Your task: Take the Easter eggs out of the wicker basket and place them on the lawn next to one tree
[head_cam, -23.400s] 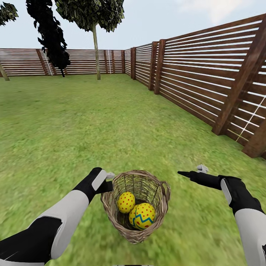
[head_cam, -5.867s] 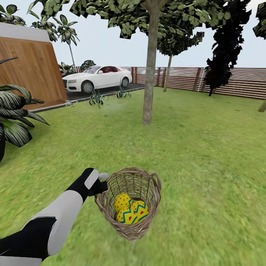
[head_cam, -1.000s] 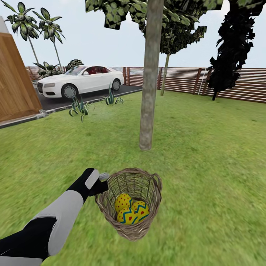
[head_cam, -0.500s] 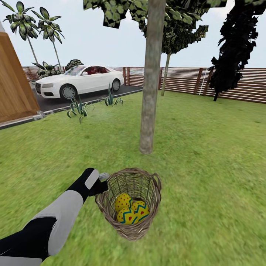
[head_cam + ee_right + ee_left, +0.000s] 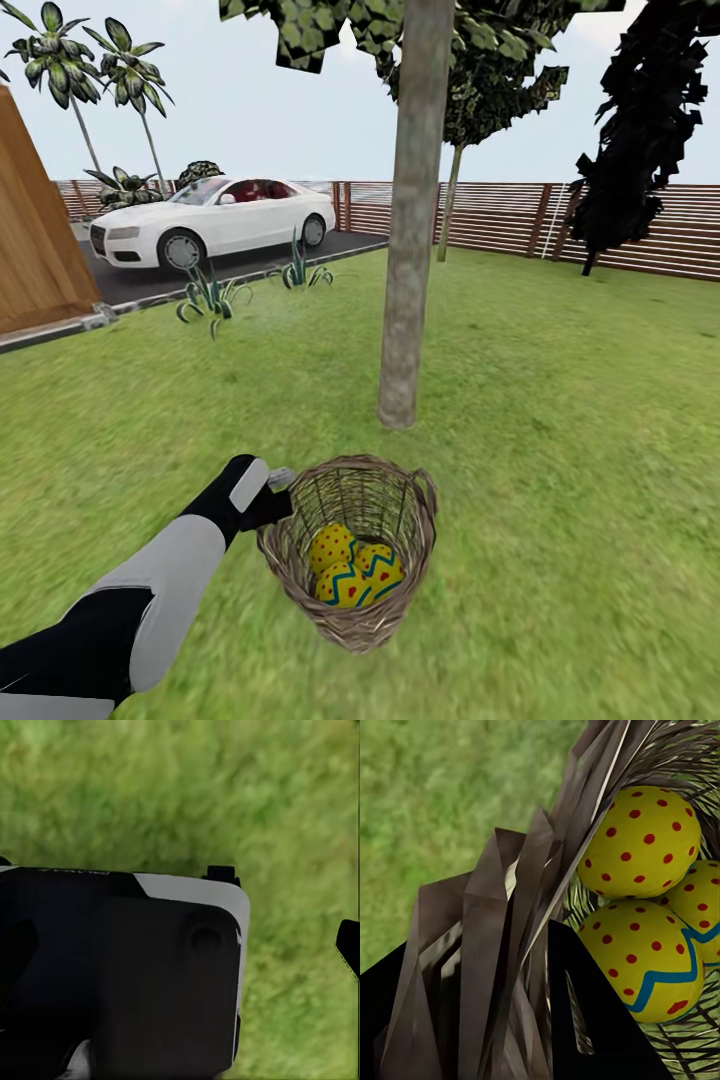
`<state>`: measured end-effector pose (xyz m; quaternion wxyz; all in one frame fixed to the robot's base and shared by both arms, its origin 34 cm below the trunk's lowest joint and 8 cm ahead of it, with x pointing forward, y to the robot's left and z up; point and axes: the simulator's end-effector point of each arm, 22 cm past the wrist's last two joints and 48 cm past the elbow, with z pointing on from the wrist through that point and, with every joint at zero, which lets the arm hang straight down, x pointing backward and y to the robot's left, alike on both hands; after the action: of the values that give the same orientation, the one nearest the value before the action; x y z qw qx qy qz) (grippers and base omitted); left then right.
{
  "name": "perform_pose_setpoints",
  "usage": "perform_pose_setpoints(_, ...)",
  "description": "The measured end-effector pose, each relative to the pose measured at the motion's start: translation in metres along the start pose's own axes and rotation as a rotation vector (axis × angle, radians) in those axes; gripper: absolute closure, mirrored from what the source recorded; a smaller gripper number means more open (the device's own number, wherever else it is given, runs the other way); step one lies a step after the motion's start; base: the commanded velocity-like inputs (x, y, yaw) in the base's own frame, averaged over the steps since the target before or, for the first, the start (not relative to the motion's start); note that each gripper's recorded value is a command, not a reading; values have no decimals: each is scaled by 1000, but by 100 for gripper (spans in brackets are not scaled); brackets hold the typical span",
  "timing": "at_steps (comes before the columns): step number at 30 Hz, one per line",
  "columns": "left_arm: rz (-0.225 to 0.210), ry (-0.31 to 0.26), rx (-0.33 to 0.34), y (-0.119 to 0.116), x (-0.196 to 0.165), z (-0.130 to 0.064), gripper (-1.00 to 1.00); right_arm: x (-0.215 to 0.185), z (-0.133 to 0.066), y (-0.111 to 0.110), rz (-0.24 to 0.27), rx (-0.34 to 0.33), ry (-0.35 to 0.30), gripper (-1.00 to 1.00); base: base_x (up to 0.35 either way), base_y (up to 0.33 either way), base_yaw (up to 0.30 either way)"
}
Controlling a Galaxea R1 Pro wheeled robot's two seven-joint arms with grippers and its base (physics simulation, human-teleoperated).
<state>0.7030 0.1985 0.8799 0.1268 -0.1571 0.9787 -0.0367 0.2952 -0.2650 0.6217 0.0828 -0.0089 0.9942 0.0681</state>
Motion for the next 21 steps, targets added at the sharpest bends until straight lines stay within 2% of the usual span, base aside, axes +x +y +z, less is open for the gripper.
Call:
perform_pose_setpoints(12, 1, 0, -1, 0, 0, 0, 100, -5, -1, -4, -10, 5, -13, -100, 339, 0, 0)
perform_pose_setpoints(16, 3, 2, 0, -1, 1, 0, 100, -7, -2, -9, 8, 3, -14, -100, 339, 0, 0)
perform_pose_setpoints(18, 0, 3, 3, -2, 2, 0, 100, -20, -2, -12, 12, 9, -33, -100, 339, 0, 0)
perform_pose_setpoints(19, -1, 2, 3, -1, 1, 0, 100, -36, -4, -24, 41, 28, -61, -100, 339, 0, 0)
perform_pose_setpoints(20, 2, 2, 0, -1, 1, 0, 100, -46, -8, -44, 109, 56, -53, -100, 339, 0, 0)
perform_pose_setpoints(21, 4, 3, -3, 0, 1, 0, 100, -60, -15, -67, 203, 81, -37, -100, 339, 0, 0)
